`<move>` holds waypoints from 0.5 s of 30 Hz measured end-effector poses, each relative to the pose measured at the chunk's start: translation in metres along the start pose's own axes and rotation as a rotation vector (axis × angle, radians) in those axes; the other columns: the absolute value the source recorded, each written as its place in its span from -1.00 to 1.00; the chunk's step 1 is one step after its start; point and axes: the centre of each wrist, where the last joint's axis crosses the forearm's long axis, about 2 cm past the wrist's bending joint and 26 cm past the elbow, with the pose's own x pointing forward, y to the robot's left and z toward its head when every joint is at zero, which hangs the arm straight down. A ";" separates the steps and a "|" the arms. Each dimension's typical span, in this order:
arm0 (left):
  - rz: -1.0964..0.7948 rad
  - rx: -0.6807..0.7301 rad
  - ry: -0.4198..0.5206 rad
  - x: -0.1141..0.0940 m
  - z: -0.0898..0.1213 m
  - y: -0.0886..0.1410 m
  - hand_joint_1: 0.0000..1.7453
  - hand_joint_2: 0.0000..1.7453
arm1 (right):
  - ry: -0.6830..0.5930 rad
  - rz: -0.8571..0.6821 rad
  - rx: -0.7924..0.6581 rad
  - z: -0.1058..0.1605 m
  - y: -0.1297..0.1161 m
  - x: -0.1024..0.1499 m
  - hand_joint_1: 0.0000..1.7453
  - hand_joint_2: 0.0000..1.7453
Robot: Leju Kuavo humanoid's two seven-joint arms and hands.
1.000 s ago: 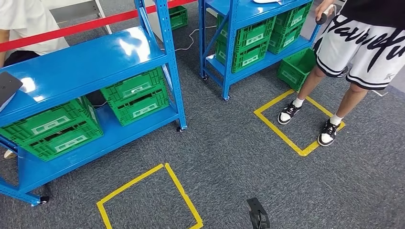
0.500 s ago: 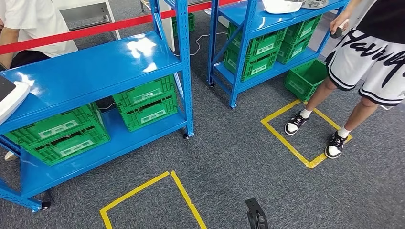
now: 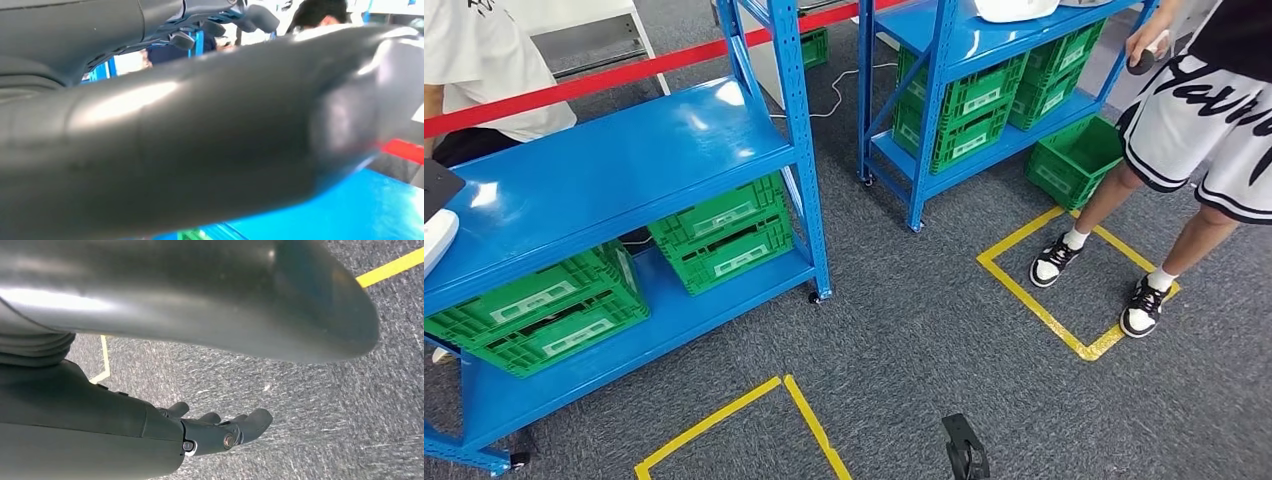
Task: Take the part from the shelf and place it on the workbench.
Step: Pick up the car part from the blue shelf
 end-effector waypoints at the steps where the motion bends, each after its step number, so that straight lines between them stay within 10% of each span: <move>1: 0.000 -0.004 0.002 -0.001 0.001 -0.002 -1.00 -1.00 | 0.001 0.000 0.000 0.000 0.000 -0.001 -1.00 -1.00; 15: -0.003 0.006 -0.001 -0.002 0.000 0.002 -1.00 -1.00 | 0.000 0.010 0.007 0.000 0.000 0.002 -1.00 -1.00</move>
